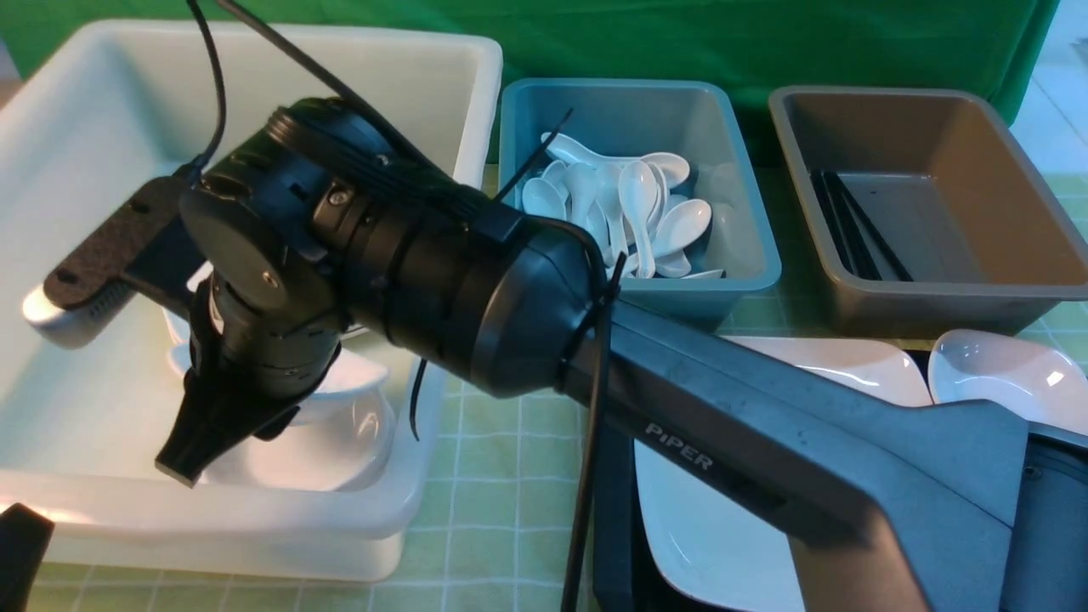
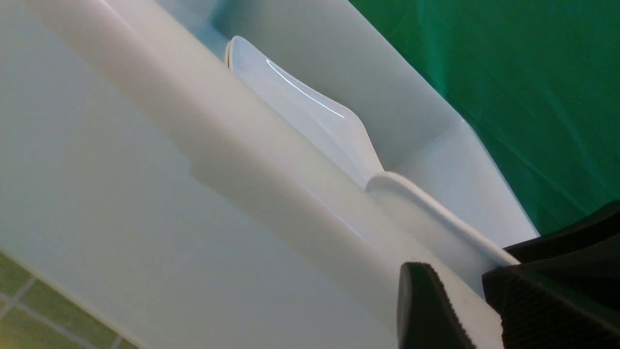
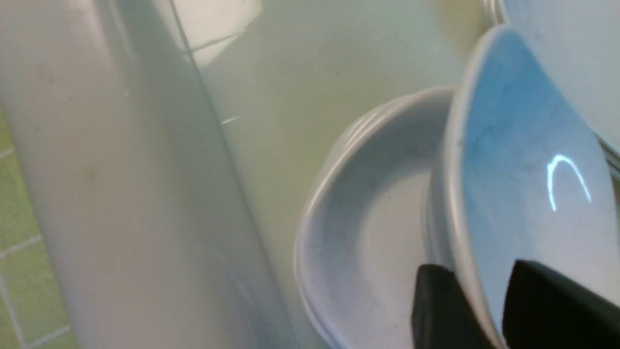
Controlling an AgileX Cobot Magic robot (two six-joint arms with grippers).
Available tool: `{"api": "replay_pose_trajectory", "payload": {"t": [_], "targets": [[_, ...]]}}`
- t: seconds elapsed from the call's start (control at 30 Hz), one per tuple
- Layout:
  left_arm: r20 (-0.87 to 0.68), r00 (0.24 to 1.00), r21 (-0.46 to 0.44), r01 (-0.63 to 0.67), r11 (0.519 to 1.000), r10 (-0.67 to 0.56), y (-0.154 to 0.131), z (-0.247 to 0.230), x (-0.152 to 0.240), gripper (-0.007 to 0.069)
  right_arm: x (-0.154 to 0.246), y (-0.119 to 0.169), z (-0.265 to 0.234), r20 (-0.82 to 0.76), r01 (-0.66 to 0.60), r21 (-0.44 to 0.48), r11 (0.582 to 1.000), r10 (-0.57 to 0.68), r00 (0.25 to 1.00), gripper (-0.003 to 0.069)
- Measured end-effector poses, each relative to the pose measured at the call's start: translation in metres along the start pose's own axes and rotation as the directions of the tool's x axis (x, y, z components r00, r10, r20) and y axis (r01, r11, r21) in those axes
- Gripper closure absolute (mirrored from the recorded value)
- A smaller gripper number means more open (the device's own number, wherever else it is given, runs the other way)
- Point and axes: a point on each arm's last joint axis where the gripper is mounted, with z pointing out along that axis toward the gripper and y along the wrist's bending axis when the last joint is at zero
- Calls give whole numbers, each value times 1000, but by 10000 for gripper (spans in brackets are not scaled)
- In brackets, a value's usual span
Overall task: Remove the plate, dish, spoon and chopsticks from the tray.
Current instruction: Use the right arm to put the small plate into the large storage box on the left, then use the right arm to grab a small plate from the dinner plate
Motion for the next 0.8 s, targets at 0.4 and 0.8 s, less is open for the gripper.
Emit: {"api": "replay_pose_trajectory", "payload": {"t": [0.4, 0.8], "targets": [[-6, 1000, -2, 0, 1000, 0, 0, 0, 1, 400, -3, -2, -15, -26, -8, 9, 1000, 8, 1000, 394], [-11, 1000, -4, 0, 1000, 0, 0, 0, 1, 400, -9, -55, -196, 247, -43, 173, 984, -1, 969, 643]]}}
